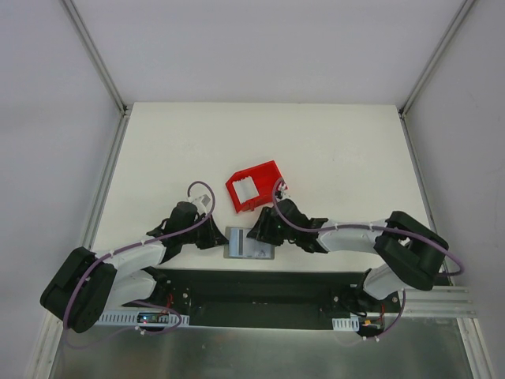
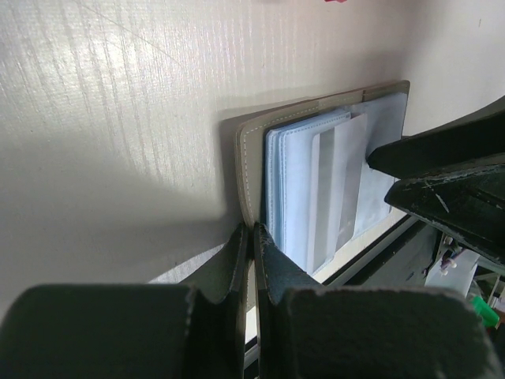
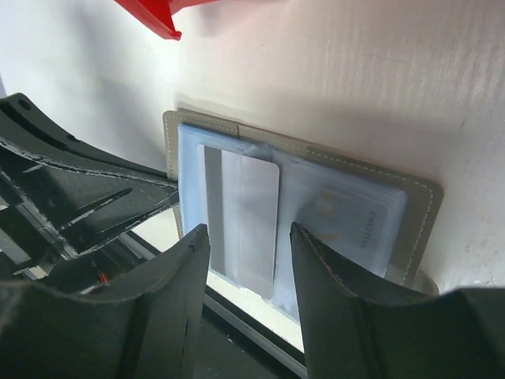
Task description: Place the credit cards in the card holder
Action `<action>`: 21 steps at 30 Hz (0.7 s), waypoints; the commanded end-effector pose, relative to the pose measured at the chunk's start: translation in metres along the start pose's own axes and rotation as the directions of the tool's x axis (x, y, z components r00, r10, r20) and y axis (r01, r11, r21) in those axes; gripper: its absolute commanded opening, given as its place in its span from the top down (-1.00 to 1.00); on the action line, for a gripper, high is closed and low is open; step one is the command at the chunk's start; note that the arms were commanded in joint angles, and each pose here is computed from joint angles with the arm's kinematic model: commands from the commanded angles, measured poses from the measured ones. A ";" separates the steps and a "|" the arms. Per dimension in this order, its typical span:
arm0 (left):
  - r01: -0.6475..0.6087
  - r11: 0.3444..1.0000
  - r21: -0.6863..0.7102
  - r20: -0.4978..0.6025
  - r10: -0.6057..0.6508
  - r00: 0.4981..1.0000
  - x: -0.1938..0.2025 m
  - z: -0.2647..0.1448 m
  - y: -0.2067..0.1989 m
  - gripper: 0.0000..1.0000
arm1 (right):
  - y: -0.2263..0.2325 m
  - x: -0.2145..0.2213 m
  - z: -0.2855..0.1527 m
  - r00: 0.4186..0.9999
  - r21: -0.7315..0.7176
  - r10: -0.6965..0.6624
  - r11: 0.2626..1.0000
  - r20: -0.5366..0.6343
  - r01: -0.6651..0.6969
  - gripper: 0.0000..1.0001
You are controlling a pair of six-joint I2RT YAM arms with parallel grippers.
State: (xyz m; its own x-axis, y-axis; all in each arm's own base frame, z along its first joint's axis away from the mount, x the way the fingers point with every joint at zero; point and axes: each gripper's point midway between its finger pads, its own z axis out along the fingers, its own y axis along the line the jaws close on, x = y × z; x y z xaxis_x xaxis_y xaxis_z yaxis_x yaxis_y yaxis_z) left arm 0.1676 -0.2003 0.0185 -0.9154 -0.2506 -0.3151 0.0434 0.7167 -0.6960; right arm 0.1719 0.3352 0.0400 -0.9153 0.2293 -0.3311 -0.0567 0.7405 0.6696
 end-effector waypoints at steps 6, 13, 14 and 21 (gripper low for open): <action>0.002 1.000 -0.020 0.012 -0.002 1.000 0.000 -0.001 0.006 1.00 | 0.012 0.023 0.014 0.989 0.033 -0.082 0.996 -0.125 0.086 0.17; 0.003 1.000 -0.015 0.011 -0.003 1.000 0.001 -0.002 0.005 1.00 | 0.030 0.022 0.019 0.986 -0.014 -0.101 0.995 -0.130 0.100 0.36; 0.002 1.000 -0.015 0.011 -0.002 1.000 0.001 -0.002 0.005 1.00 | 0.031 0.021 0.019 0.987 -0.017 -0.101 0.995 -0.127 0.100 0.44; 0.003 1.000 -0.011 0.008 -0.003 1.000 0.002 -0.002 0.004 1.00 | 0.040 0.022 0.017 0.985 -0.056 -0.113 0.993 -0.127 0.106 0.78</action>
State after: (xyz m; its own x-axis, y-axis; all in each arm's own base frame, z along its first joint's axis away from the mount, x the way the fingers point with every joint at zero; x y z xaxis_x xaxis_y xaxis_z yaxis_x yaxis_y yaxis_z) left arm 0.1662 -0.1993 0.0187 -0.9161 -0.2506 -0.3130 0.0410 0.7181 -0.6947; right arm 0.1617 0.3600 0.0277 -0.9446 0.0860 -0.3167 -0.1326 0.7828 0.6080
